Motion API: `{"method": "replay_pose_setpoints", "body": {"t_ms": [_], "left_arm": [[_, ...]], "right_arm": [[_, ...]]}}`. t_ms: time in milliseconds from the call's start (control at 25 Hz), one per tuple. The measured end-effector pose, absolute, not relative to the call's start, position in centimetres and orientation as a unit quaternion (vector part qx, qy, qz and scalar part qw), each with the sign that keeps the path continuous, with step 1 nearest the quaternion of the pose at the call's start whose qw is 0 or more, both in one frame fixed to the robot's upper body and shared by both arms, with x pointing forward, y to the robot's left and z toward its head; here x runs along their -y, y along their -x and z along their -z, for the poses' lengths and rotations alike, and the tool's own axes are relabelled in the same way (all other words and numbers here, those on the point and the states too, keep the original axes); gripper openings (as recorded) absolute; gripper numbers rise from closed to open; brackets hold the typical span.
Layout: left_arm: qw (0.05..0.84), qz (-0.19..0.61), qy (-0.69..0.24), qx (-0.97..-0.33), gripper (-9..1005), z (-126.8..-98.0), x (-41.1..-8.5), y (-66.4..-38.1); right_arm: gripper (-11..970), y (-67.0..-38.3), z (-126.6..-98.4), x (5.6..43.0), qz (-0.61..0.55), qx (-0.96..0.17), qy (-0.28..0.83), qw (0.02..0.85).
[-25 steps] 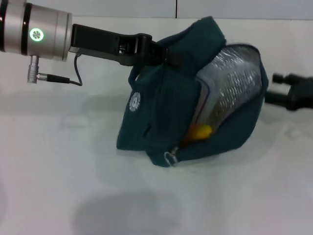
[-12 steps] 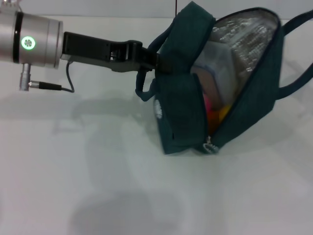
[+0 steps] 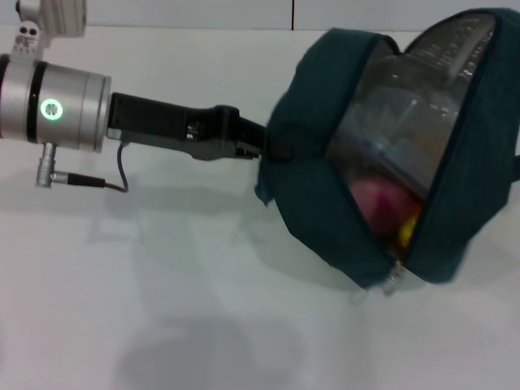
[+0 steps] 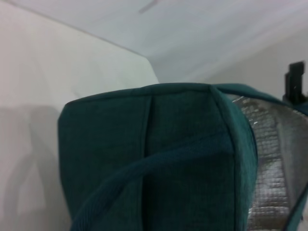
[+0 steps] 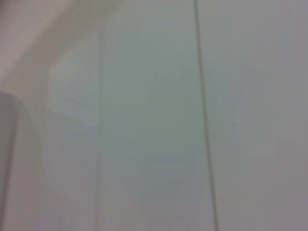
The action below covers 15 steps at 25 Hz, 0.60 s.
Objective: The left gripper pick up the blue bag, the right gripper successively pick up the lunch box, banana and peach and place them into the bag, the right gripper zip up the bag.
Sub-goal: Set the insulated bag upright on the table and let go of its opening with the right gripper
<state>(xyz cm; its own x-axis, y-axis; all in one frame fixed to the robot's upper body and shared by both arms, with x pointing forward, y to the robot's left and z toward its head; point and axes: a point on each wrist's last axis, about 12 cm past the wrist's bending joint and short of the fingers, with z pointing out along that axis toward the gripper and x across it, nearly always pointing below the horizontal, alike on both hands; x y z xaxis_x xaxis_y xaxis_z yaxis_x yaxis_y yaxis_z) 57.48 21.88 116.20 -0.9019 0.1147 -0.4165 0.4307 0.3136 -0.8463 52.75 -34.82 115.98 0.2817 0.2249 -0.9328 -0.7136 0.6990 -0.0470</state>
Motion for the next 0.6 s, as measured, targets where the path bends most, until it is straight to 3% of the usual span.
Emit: {"method": "replay_pose_setpoints", "body": {"t_ms": [160,360,600], "left_arm": [[0.135,0.563,-0.170,-0.797,93,-115.4,-21.7,-57.2],[0.140,0.563,-0.167,-0.797,93,-114.4,-21.4,-57.4],[0.150,0.559,-0.167,-0.798,93,-114.1,-21.5,-57.3]], "right_arm": [[707,-53.4,-116.6,34.5,-0.329,-0.531,0.237,0.744],[707,-54.8,-114.0,33.6,-0.316,-0.630,0.248,0.665],[708,-54.5,-112.4,32.9,-0.328,-0.671,0.268,0.608]]}}
